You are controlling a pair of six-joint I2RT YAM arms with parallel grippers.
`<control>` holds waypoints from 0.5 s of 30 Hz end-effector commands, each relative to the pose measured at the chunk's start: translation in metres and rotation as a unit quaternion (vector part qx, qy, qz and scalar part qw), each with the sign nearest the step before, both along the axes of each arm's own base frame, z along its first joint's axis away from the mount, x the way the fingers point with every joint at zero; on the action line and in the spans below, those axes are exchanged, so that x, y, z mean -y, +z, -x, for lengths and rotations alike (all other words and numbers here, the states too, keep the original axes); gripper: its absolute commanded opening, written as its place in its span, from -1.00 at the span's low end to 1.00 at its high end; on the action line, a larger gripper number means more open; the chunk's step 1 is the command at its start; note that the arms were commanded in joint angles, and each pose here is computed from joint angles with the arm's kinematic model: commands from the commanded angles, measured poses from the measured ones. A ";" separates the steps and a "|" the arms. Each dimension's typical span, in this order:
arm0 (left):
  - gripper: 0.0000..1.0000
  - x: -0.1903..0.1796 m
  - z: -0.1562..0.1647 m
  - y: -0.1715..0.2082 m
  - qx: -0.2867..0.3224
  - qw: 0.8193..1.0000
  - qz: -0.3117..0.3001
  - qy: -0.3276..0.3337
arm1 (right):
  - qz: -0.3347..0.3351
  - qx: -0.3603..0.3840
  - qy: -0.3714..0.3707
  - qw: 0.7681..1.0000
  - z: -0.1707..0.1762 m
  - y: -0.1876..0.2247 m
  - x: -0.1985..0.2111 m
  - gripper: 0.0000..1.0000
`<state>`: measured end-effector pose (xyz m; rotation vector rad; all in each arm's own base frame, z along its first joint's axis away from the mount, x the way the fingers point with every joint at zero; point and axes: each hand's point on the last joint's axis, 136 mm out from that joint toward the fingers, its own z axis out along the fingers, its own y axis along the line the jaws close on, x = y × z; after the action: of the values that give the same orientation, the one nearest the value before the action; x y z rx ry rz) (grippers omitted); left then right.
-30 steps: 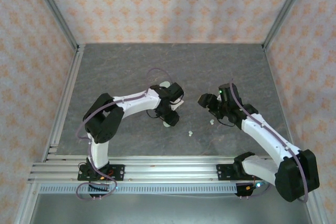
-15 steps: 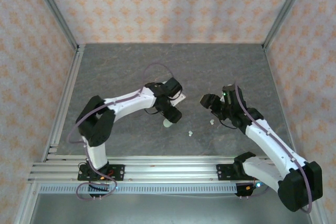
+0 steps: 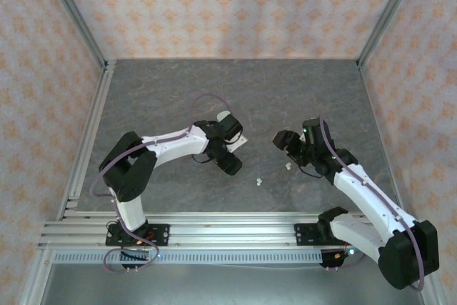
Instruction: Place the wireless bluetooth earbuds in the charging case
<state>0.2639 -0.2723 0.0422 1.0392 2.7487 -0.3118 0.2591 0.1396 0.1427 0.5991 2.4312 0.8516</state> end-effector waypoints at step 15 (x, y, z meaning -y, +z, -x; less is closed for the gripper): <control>-0.18 0.003 0.007 -0.025 -0.004 0.999 -0.001 -0.032 | -0.058 -0.012 -0.020 0.998 0.005 -0.008 -0.006 0.37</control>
<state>0.2663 -0.2764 0.0211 1.0835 2.7364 -0.3113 0.2513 0.1425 0.1316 0.6762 2.4365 0.9164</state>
